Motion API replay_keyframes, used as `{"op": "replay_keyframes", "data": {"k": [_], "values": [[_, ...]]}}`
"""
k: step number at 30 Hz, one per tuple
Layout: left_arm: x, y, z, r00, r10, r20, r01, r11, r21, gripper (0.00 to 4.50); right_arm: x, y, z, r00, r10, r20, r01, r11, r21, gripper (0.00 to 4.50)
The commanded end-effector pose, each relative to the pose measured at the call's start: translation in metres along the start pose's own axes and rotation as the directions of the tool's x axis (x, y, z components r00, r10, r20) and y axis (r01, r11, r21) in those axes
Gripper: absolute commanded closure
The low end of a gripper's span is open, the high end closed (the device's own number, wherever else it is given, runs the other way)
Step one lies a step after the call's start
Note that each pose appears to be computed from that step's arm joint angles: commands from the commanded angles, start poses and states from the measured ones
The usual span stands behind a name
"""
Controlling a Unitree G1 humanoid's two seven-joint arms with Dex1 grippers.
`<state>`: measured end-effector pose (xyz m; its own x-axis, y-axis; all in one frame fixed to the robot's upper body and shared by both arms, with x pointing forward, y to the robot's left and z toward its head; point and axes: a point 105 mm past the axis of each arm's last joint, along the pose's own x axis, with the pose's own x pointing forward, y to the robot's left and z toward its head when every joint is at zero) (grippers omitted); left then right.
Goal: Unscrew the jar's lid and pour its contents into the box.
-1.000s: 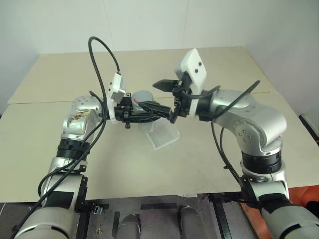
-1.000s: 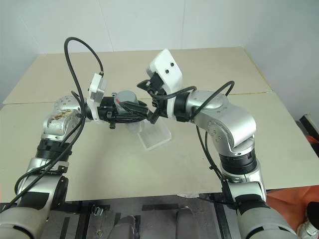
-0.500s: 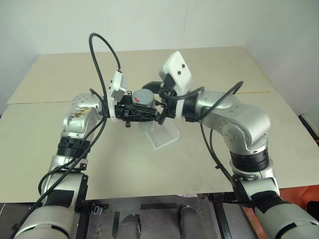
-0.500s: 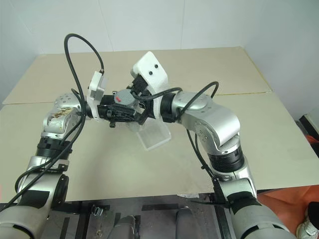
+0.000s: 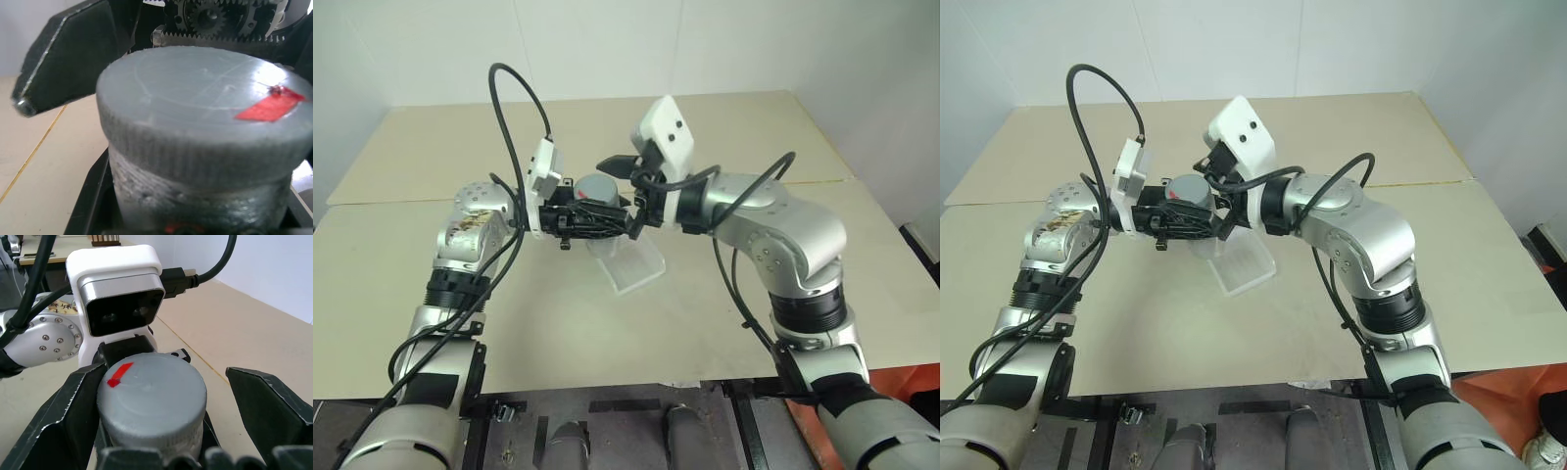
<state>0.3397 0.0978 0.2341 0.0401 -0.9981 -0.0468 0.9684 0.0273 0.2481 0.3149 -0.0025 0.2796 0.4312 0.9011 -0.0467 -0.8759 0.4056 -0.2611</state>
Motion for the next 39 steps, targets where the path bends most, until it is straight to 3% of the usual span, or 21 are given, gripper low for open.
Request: {"op": "replay_keyframes", "data": {"k": [1,11,17,24,39], "values": [[-0.014,-0.006,0.012,1.0,-0.012,0.008,0.012,0.999,0.052,2.54,-0.031,-0.039,0.008,0.984,-0.178,0.03,0.179,0.984,-0.024,0.06],[-0.022,-0.009,0.01,1.0,-0.001,-0.006,0.001,0.999,0.042,2.54,-0.055,-0.055,0.008,0.97,-0.241,0.04,0.241,0.97,-0.012,0.06],[-0.017,-0.006,0.009,1.0,0.006,0.006,-0.006,0.999,0.032,2.54,-0.056,-0.036,0.015,0.987,-0.148,0.064,0.15,0.988,-0.023,0.06],[-0.004,-0.001,0.008,1.0,-0.01,0.023,0.009,0.999,0.032,2.54,-0.043,0.001,0.032,0.993,-0.003,0.117,0.007,0.999,-0.04,0.06],[0.006,-0.003,0.014,0.998,-0.049,0.045,0.047,0.997,0.053,2.54,0.005,0.008,0.024,0.994,0.058,0.095,-0.052,0.997,-0.064,0.06]]}}
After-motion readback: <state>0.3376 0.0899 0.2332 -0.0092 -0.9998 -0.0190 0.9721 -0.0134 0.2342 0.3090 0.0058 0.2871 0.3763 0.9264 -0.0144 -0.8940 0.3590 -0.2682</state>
